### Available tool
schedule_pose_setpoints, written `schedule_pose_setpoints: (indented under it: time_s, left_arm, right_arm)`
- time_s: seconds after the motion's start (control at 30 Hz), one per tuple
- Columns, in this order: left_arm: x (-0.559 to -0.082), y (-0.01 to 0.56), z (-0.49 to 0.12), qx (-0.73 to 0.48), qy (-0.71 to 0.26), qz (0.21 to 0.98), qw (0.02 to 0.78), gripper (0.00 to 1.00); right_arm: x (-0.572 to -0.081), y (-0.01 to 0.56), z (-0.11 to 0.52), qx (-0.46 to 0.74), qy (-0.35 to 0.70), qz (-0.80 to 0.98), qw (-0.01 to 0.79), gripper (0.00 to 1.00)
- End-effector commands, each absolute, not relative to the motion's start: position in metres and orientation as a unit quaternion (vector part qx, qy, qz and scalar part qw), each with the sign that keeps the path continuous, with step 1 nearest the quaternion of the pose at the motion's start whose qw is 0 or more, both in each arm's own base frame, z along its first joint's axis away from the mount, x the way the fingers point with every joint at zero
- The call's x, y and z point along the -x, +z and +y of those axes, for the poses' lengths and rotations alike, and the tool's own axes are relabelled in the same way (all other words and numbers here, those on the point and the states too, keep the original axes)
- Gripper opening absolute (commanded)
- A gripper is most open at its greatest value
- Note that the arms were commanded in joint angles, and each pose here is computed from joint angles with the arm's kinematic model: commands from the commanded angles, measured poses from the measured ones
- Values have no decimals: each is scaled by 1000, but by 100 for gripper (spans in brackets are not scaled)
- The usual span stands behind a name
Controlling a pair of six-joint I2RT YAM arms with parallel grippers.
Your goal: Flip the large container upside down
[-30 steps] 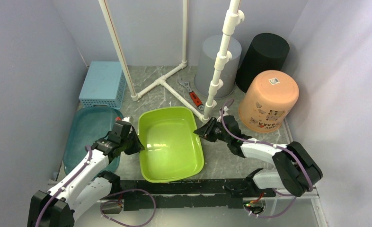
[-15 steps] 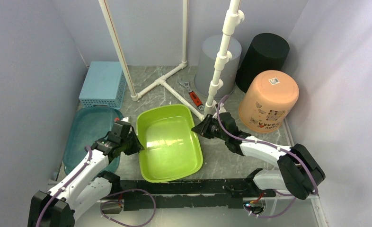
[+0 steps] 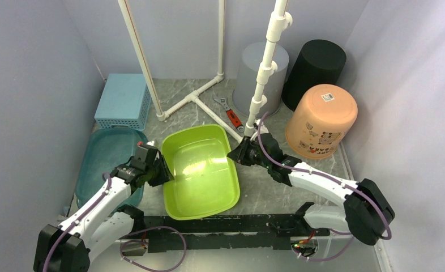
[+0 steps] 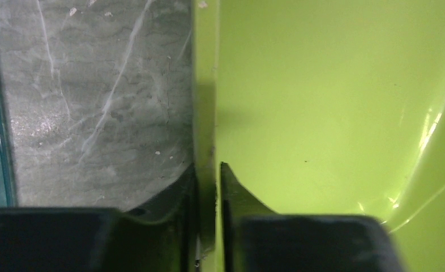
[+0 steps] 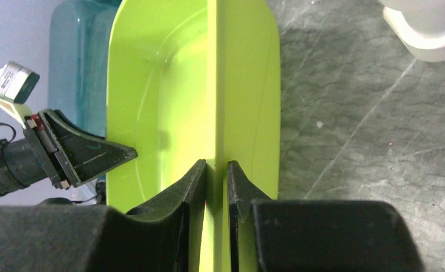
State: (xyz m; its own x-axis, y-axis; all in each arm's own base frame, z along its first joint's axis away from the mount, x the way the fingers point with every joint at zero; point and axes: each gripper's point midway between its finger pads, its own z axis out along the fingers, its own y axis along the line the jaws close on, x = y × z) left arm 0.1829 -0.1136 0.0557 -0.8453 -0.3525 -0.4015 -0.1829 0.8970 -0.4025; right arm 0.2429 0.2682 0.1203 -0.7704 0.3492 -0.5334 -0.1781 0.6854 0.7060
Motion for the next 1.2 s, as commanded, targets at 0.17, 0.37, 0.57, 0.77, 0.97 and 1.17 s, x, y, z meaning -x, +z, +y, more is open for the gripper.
schedule_pose_setpoints:
  time_s: [0.17,0.37,0.57,0.77,0.97,1.17]
  left_arm:
    - [-201,109,-135,116,-227,927,275,67]
    - [-210,138,-130,92,-217,921,312,79]
    - [-211,152,-108,76,-149,933,319,91]
    - [-213,160,-99,78,-132,928,339,94]
    - [-211,159,-98,88,-127,932,328,93]
    - [-218,175,-86,86,-99,924,358,94]
  right_arm:
    - [-228,188,284,10,346,853,390,0]
    - [-231,206,275,44,291,860,417,0]
    - [-234,215,271,59,244,866,431,0]
    - [-237,237,273,70,248,853,454,0]
    - [-235,258,273,70,259,844,464,0]
    - [-237,278,272,108,239,840,476,0]
